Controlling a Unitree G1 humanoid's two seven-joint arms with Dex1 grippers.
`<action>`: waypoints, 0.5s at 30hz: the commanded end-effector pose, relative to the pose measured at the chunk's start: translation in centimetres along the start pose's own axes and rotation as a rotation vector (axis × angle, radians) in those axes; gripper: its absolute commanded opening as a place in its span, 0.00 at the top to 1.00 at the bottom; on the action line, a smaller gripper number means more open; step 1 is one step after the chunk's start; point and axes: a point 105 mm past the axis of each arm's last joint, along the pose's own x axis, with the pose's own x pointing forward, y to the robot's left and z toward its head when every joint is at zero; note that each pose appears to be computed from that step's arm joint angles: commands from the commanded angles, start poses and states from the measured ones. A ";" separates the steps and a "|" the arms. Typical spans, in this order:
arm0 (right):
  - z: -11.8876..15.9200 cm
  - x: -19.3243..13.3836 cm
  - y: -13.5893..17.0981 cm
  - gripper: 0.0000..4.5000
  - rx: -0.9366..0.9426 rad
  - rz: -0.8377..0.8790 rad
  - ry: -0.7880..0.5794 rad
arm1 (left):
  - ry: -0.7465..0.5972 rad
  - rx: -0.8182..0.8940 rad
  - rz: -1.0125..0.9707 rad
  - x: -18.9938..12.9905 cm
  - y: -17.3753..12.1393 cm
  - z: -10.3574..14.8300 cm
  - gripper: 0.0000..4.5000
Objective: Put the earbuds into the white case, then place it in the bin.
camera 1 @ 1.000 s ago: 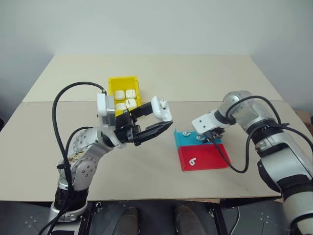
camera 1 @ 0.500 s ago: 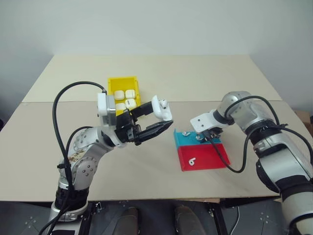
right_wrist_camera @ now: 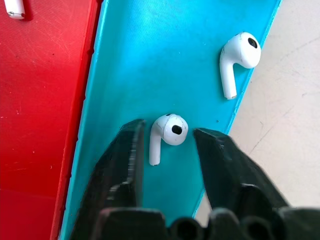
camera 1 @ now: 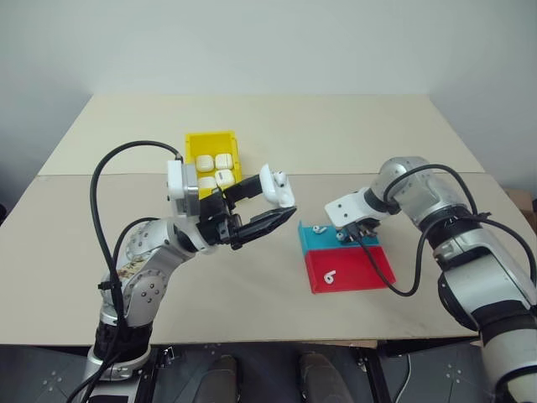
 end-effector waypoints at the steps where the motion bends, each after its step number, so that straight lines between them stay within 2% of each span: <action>1: 0.1 0.2 0.3 0.85 -0.017 0.011 -0.007 | -0.023 0.040 -0.017 0.1 -0.4 0.7 0.37; 6: 0.0 0.4 0.3 0.86 -0.002 0.003 -0.003 | -0.020 0.040 -0.014 0.0 -0.4 0.7 0.37; 10: -0.1 -0.4 0.1 0.86 0.066 -0.044 -0.055 | -0.018 0.037 -0.016 0.0 -0.4 0.7 0.37; 13: -0.5 -2.5 -0.4 0.86 0.141 -0.129 -0.112 | -0.017 0.035 -0.032 0.0 -0.4 0.8 0.37; 15: -0.1 -5.0 -0.1 0.86 0.177 -0.191 -0.192 | -0.024 0.035 -0.033 0.3 0.0 1.0 0.37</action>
